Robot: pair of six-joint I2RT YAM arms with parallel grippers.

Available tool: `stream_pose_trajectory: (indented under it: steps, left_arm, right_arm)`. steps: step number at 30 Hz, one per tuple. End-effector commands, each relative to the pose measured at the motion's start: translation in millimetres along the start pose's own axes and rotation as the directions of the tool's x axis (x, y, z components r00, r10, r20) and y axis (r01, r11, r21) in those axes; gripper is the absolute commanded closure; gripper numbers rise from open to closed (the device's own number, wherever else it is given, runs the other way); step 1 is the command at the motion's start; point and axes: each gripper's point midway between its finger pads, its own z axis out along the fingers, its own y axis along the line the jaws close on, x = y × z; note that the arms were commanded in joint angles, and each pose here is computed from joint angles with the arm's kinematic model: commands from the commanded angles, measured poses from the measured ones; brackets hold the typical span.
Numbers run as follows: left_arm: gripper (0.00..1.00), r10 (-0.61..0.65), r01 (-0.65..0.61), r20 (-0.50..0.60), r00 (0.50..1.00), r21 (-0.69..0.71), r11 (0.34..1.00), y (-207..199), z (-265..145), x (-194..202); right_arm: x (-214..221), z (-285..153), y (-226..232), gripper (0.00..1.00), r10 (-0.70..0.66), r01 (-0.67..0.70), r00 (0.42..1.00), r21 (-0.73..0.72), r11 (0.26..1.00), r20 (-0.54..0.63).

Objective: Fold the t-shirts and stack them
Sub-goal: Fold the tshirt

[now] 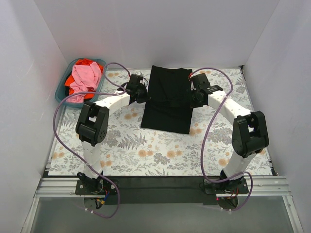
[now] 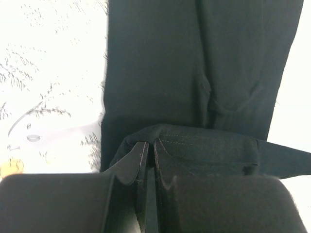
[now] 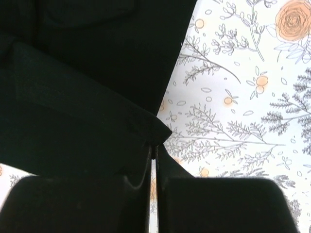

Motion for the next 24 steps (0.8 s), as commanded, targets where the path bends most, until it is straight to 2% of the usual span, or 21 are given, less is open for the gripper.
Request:
stream_pose_trajectory:
  steps: [1, 20, 22, 23, 24]
  left_arm:
    - [1.0, 0.008, -0.008, 0.064, 0.998, 0.015, 1.0, -1.9, 0.1, -26.4]
    - [1.0, 0.004, -0.003, 0.09, 0.996, -0.008, 1.0, 17.5, 28.5, -13.3]
    - [1.0, 0.008, -0.007, 0.087, 0.996, -0.012, 1.0, 20.1, 31.8, -10.8]
    - [0.96, 0.008, -0.004, 0.105, 0.994, -0.038, 0.999, 25.2, 32.5, -14.5]
    - [0.84, 0.009, -0.005, 0.105, 0.994, -0.042, 0.999, 26.8, 33.4, -13.5]
  right_arm:
    - [-27.2, 5.3, -1.3, 0.99, 0.0, 0.001, 0.997, -0.006, 1.0, 0.071]
    - [-21.4, 59.3, -6.5, 0.98, -0.014, 0.013, 0.996, 0.007, 1.0, 0.091]
    - [-22.6, 62.0, -8.8, 0.94, -0.017, 0.015, 0.995, 0.02, 1.0, 0.094]
    - [-23.0, 62.3, -9.9, 0.92, -0.018, 0.016, 0.995, 0.027, 1.0, 0.095]
    - [-23.9, 62.4, -11.4, 0.83, -0.02, 0.017, 0.995, 0.032, 0.999, 0.098]
